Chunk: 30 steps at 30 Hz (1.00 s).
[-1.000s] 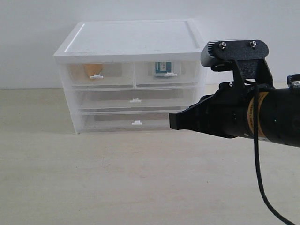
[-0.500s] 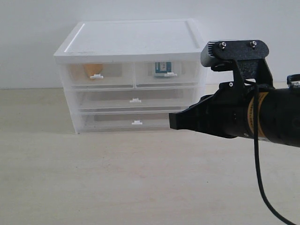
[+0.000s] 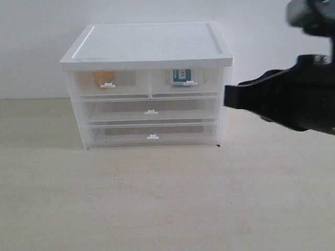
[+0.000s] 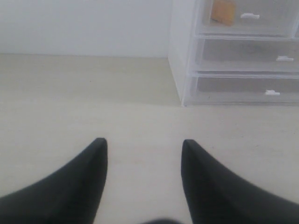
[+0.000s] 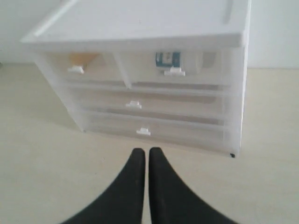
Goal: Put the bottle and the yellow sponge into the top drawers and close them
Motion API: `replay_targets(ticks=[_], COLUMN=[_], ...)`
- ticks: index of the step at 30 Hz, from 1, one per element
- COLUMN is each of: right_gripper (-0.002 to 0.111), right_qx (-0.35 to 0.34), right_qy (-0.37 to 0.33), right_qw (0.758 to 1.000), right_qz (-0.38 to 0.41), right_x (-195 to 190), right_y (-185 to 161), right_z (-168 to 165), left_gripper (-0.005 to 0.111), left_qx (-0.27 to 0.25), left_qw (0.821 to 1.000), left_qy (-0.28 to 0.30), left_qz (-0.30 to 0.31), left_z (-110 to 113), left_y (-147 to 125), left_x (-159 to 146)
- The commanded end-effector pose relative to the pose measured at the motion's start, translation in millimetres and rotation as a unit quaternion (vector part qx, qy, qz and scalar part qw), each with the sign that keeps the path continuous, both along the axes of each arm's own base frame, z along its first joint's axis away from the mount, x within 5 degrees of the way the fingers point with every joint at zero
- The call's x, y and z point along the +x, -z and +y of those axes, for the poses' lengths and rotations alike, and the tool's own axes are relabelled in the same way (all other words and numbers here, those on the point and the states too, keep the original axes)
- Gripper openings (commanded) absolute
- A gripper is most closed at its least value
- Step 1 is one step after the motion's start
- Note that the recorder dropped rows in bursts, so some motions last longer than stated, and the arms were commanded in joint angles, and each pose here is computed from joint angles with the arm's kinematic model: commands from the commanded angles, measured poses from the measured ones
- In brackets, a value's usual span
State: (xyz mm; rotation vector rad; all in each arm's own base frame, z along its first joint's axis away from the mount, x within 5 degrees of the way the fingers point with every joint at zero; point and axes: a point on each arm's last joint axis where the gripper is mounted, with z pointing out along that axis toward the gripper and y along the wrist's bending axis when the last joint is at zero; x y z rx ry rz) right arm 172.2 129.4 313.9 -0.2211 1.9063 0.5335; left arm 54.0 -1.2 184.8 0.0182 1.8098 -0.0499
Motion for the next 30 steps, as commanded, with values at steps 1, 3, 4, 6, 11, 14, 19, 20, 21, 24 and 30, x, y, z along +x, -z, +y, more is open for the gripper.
replay_targets(ticks=[1, 3, 4, 6, 11, 14, 19, 20, 21, 24, 30], right_gripper=[0.000, 0.000, 0.000, 0.000, 0.000, 0.000, 0.000, 0.000, 0.000, 0.000, 0.000], right_qx=[0.045, 0.059, 0.065, 0.078, 0.137, 0.163, 0.187, 0.191, 0.194, 0.187, 0.188], right_qy=[0.004, 0.009, 0.016, 0.037, 0.088, 0.071, -0.010, -0.025, -0.042, -0.073, -0.083], right_qw=[0.998, 0.995, 0.994, 0.990, 0.980, 0.976, 0.971, 0.969, 0.967, 0.964, 0.963], right_qz=[-0.050, -0.075, -0.086, -0.107, -0.117, -0.125, -0.150, -0.154, -0.158, -0.173, -0.173], right_x=[-34.9, -52.8, -59.4, -74.7, -99.8, -109.0, -121.2, -123.0, -124.9, -128.3, -129.4], right_y=[-12.8, -10.8, -8.6, 1.2, 33.5, 45.2, 49.4, 48.3, 47.2, 45.3, 45.0], right_z=[-33.3, -51.4, -59.7, -78.8, -106.2, -108.0, -98.7, -96.7, -94.3, -90.2, -89.0], left_gripper=[0.046, 0.046, 0.046, 0.046, 0.046, 0.046, 0.046, 0.046, 0.046, 0.046, 0.046], left_qx=[0.002, 0.002, 0.002, 0.003, 0.003, 0.003, 0.003, 0.003, 0.003, 0.003, 0.003], left_qw=[1.000, 1.000, 1.000, 1.000, 1.000, 1.000, 1.000, 1.000, 1.000, 1.000, 1.000], left_qy=[0.005, 0.005, 0.005, 0.005, 0.005, 0.005, 0.005, 0.005, 0.005, 0.005, 0.005], left_qz=[-0.004, -0.004, -0.004, -0.004, -0.004, -0.004, -0.004, -0.004, -0.004, -0.004, -0.004], left_z=[-0.5, -0.5, -0.5, -0.5, -0.5, -0.5, -0.5, -0.5, -0.5, -0.5, -0.5], left_y=[0.4, 0.4, 0.4, 0.5, 0.5, 0.5, 0.5, 0.5, 0.5, 0.5, 0.5], left_x=[0.0, 0.0, 0.0, 0.0, 0.0, 0.0, 0.0, 0.0, 0.0, 0.0, 0.0])
